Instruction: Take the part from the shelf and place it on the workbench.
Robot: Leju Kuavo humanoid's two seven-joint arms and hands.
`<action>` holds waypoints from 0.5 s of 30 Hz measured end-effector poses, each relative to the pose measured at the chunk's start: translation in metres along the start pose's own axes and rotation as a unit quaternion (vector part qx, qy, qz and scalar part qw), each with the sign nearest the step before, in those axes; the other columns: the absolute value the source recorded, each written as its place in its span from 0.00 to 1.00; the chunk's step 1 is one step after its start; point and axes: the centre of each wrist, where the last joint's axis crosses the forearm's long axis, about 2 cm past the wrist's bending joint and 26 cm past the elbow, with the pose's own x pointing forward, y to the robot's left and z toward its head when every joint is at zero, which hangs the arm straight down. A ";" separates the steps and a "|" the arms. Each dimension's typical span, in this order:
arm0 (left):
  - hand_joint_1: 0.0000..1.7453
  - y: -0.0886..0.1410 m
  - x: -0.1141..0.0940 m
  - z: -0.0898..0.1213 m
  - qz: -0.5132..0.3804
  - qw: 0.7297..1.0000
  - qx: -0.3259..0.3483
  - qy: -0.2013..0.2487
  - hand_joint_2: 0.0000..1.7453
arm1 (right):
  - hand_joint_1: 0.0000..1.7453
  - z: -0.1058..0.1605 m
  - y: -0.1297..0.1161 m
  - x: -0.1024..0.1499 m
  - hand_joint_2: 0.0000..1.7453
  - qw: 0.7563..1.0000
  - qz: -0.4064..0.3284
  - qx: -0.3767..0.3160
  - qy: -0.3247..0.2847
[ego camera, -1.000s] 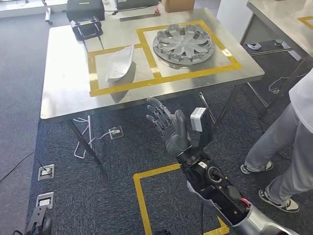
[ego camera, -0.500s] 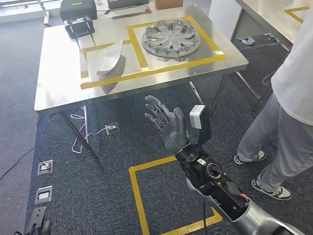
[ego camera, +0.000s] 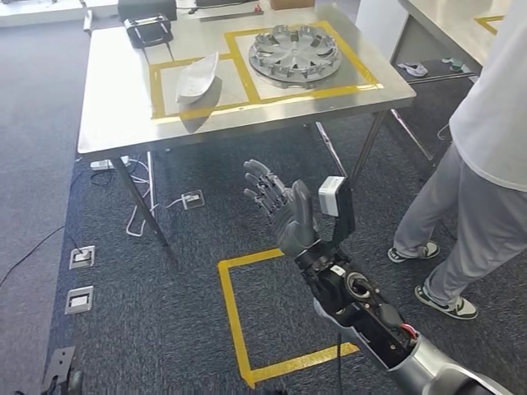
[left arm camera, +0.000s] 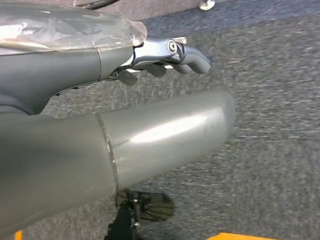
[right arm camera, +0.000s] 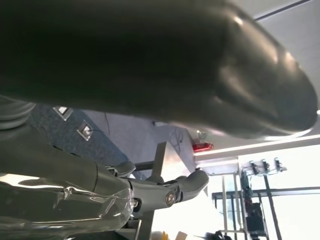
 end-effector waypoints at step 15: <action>0.00 0.000 -0.005 0.001 -0.001 1.000 0.000 0.005 0.00 | 0.00 -0.002 -0.001 -0.002 0.00 1.000 0.002 0.000 0.002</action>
